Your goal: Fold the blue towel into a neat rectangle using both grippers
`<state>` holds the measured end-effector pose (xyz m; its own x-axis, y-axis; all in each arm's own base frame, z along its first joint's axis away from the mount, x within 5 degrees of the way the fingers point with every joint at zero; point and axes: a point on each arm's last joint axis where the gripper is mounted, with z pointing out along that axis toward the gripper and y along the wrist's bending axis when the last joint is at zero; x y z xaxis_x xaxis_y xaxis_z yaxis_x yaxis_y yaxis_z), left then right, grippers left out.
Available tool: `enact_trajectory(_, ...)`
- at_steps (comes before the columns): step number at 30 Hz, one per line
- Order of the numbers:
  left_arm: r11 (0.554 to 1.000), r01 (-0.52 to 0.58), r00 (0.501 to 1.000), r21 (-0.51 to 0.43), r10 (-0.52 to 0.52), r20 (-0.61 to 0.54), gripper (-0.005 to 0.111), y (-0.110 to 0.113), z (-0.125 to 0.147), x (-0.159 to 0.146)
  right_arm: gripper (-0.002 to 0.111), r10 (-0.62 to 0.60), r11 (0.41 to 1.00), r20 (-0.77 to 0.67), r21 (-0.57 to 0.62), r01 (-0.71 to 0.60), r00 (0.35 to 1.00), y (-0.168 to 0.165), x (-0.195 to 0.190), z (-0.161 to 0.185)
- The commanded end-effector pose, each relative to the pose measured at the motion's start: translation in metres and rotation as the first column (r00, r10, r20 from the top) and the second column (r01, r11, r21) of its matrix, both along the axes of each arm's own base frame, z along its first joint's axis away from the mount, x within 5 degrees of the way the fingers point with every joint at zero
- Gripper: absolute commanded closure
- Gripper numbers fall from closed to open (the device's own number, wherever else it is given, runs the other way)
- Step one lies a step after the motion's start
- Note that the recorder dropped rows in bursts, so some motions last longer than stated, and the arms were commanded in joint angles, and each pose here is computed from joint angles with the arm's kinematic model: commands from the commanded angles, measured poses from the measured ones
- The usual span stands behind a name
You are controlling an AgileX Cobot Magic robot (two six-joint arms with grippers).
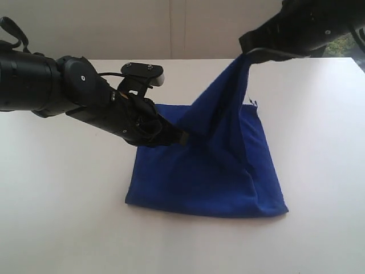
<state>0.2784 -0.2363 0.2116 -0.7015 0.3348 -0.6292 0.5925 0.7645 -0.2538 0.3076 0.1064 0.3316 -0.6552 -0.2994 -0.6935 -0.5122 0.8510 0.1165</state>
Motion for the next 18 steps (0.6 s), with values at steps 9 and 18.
enact_trajectory(9, 1.000, 0.016, 0.999, -0.010, -0.016, -0.029, 0.107, -0.003, 0.002, -0.004, 0.108, -0.149, 0.975, -0.136, -0.185, 0.123, 0.979, -0.009, 0.044, -0.075)
enact_trajectory(18, 1.000, 0.021, 0.999, -0.007, -0.021, -0.036, 0.107, -0.003, 0.002, -0.005, 0.108, 0.039, 0.993, -0.128, -0.109, -0.054, 0.991, 0.027, -0.013, -0.018)
